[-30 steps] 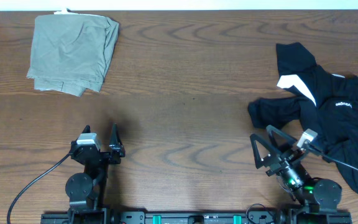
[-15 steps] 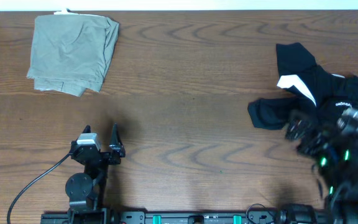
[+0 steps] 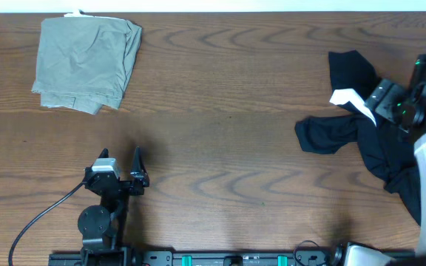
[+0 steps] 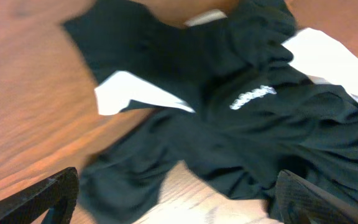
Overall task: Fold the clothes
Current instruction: 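Reach the right gripper into the black shirt and grasp it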
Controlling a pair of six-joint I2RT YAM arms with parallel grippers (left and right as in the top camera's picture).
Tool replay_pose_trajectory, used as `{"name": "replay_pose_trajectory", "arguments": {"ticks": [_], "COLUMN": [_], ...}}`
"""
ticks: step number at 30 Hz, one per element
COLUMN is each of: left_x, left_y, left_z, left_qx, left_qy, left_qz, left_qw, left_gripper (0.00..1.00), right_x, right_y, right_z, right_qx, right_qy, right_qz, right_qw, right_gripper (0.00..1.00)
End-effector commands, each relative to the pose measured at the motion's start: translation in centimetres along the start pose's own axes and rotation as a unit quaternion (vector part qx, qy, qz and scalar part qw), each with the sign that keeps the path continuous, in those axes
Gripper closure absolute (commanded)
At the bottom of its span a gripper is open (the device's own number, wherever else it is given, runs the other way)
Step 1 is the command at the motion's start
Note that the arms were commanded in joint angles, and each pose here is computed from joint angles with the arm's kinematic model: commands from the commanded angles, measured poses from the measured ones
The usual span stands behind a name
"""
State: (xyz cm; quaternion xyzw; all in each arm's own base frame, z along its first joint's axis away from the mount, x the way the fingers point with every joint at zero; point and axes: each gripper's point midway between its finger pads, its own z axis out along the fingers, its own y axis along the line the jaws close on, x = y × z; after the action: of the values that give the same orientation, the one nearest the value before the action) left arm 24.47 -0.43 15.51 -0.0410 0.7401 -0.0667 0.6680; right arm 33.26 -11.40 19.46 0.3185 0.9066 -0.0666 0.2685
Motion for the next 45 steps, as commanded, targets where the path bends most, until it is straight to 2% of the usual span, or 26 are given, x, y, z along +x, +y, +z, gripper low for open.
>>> {"name": "replay_pose_trajectory", "arguments": {"ticks": [1, 7, 18, 22, 28, 36, 38, 42, 45], "left_x": [1.7, 1.7, 1.7, 1.7, 1.7, 1.7, 1.7, 1.7, 1.7], "left_y": [0.0, 0.0, 0.0, 0.0, 0.0, 0.0, 0.0, 0.0, 0.0], "left_z": [0.1, 0.1, 0.1, 0.1, 0.1, 0.1, 0.1, 0.1, 0.1], "left_qx": [0.005, 0.005, 0.005, 0.005, 0.005, 0.005, 0.005, 0.005, 0.005], "left_qy": [0.026, 0.026, 0.026, 0.026, 0.026, 0.026, 0.026, 0.026, 0.026], "left_qz": [-0.007, -0.007, -0.007, -0.007, -0.007, -0.007, -0.007, -0.007, -0.007], "left_qw": [1.0, 1.0, 1.0, 1.0, 1.0, 1.0, 1.0, 1.0, 1.0], "left_gripper": [0.22, 0.22, 0.22, 0.22, 0.22, 0.22, 0.22, 0.22, 0.22], "right_x": [-0.3, 0.8, 0.1, 0.1, 0.9, 2.6, 2.9, 2.7, 1.9], "right_y": [-3.2, -6.7, -6.4, -5.9, -4.7, -6.7, -6.8, -6.8, -6.5], "right_z": [2.5, 6.2, 9.0, 10.3, 13.1, 16.0, 16.4, 16.3, 15.7], "right_qx": [0.042, 0.05, 0.024, 0.03, 0.042, 0.124, 0.127, 0.126, 0.122], "right_qy": [0.029, 0.092, 0.094, 0.092, 0.105, 0.118, 0.124, 0.122, 0.113], "right_qz": [0.02, 0.079, 0.127, 0.129, 0.122, 0.111, 0.111, 0.111, 0.112], "right_qw": [0.998, 0.991, 0.987, 0.987, 0.986, 0.979, 0.978, 0.978, 0.98], "right_gripper": [0.02, 0.04, 0.08, 0.1, 0.08, 0.07, 0.12, 0.4, 0.46]}}
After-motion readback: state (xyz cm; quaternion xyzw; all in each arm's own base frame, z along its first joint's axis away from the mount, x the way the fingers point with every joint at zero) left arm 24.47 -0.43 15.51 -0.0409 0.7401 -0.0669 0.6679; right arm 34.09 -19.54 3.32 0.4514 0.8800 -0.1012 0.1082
